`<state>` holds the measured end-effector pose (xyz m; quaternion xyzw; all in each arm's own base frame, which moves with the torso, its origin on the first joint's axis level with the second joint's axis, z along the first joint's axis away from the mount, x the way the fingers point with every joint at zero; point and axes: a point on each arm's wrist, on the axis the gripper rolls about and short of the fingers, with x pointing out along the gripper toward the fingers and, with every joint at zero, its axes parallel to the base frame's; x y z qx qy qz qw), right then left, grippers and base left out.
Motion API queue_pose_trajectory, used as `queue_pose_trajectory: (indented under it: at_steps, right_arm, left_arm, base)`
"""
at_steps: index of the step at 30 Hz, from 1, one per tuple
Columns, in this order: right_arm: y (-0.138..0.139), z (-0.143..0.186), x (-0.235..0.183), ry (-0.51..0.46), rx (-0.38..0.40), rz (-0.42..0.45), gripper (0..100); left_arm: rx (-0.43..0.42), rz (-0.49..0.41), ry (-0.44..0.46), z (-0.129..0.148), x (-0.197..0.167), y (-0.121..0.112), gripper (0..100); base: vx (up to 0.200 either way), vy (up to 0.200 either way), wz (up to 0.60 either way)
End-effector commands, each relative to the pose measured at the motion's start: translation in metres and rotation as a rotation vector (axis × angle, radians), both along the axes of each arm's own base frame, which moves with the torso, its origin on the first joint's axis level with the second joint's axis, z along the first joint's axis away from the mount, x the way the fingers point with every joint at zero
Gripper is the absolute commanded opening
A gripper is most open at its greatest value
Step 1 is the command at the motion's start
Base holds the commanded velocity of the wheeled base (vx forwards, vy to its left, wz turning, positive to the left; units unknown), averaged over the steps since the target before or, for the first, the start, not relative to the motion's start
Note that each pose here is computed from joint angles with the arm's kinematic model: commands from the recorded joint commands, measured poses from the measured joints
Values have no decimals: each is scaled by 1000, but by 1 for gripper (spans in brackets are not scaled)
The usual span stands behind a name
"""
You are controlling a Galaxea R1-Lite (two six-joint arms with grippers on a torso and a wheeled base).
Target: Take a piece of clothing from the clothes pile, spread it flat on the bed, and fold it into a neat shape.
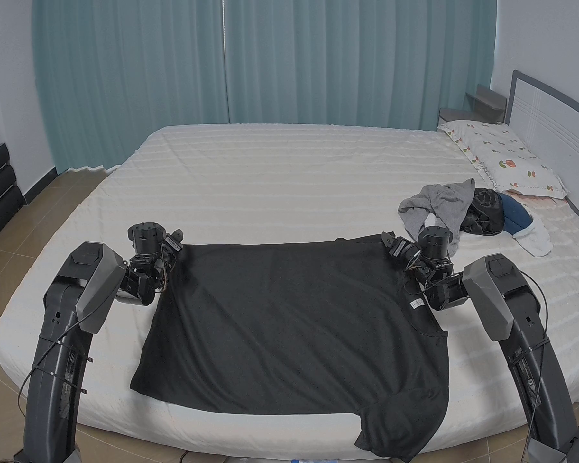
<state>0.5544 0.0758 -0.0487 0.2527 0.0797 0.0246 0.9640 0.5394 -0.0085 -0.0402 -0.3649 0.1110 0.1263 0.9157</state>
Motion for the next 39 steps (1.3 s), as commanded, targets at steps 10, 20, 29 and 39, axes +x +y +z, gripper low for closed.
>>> queue_pose_trajectory:
  at_steps: [10,20,29,39]
  right_arm:
    - [-27,56,-42,-30,23,-49,100]
    - [-21,77,-128,157,132,29,100]
    - [-27,79,-184,292,233,32,100]
    - [-26,56,-223,425,317,103,100]
  left_arm:
    - [-18,-1,-40,39,-45,3,100]
    - [-114,-82,-16,95,-106,2,100]
    - [-156,-149,136,95,-177,-1,100]
    - [-307,-260,312,77,-234,-21,100]
  base:
    - [0,0,0]
    - [0,0,0]
    - [0,0,0]
    - [-100,0,0]
